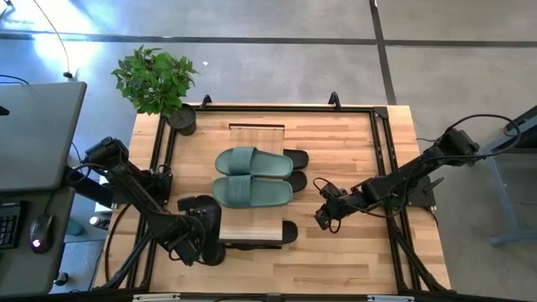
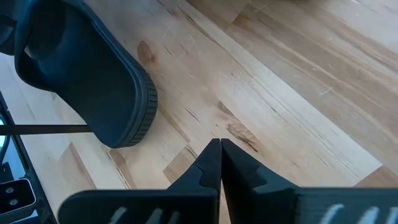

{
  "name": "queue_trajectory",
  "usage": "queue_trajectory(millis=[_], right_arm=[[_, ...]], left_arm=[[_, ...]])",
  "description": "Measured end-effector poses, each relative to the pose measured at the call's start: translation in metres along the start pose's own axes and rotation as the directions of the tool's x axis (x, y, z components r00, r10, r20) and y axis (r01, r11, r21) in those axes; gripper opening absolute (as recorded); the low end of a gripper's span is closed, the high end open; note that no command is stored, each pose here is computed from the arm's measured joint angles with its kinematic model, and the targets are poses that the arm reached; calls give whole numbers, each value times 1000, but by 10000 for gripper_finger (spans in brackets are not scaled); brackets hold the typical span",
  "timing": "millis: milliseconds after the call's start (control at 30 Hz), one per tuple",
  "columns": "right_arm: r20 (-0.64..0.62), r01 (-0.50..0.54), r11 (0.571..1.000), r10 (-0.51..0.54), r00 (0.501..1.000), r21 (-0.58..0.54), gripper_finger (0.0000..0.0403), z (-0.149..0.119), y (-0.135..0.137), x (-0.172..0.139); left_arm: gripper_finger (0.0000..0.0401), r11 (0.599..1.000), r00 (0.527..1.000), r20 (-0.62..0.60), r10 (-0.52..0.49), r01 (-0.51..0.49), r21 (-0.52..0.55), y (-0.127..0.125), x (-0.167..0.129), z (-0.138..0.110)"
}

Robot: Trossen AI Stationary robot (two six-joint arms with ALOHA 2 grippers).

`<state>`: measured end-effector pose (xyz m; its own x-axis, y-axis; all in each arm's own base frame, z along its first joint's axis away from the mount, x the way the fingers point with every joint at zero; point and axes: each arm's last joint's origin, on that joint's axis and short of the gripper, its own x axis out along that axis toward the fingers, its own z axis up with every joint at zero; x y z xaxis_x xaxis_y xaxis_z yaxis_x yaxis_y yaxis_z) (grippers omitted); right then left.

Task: Pick and place slides into the shelf
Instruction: Put the black slipper under the shelf

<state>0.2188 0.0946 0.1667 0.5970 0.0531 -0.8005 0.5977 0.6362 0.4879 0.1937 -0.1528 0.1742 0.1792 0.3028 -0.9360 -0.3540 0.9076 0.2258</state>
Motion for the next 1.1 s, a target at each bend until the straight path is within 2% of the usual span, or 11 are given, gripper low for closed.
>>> queue_trajectory(millis=[100, 333, 467, 600, 800, 933, 1100], right_arm=[[1, 0, 1000, 0, 1000, 0, 0, 0, 0, 0], [3, 1, 1000, -1, 1000, -10, 0, 0, 0, 0], [3, -1, 1000, 1, 1000, -18, 0, 0, 0, 0], [3, -16, 1000, 16, 1000, -24, 0, 0, 2, 0], [9, -31, 999, 31, 999, -28, 0, 1, 3, 0], [18, -49, 998, 50, 999, -33, 0, 2, 4, -5], [77, -107, 993, 112, 991, -57, 0, 9, 6, -26]], left_arm=[[13, 1000, 1000, -12, -11, 11, -14, -1, -1, 0], [4, 999, 997, -58, 47, -47, 7, 2, -21, 4], [3, 991, 986, -108, 130, -128, 24, 10, -40, 8], [2, 989, 983, -112, 147, -143, 45, 15, -63, 11], [1, 993, 992, -39, 117, -118, -23, 22, -107, 12], [1, 997, 998, 54, 19, -15, -80, 26, -133, 11], [0, 994, 996, 73, -48, 55, -96, 28, -150, 12]])
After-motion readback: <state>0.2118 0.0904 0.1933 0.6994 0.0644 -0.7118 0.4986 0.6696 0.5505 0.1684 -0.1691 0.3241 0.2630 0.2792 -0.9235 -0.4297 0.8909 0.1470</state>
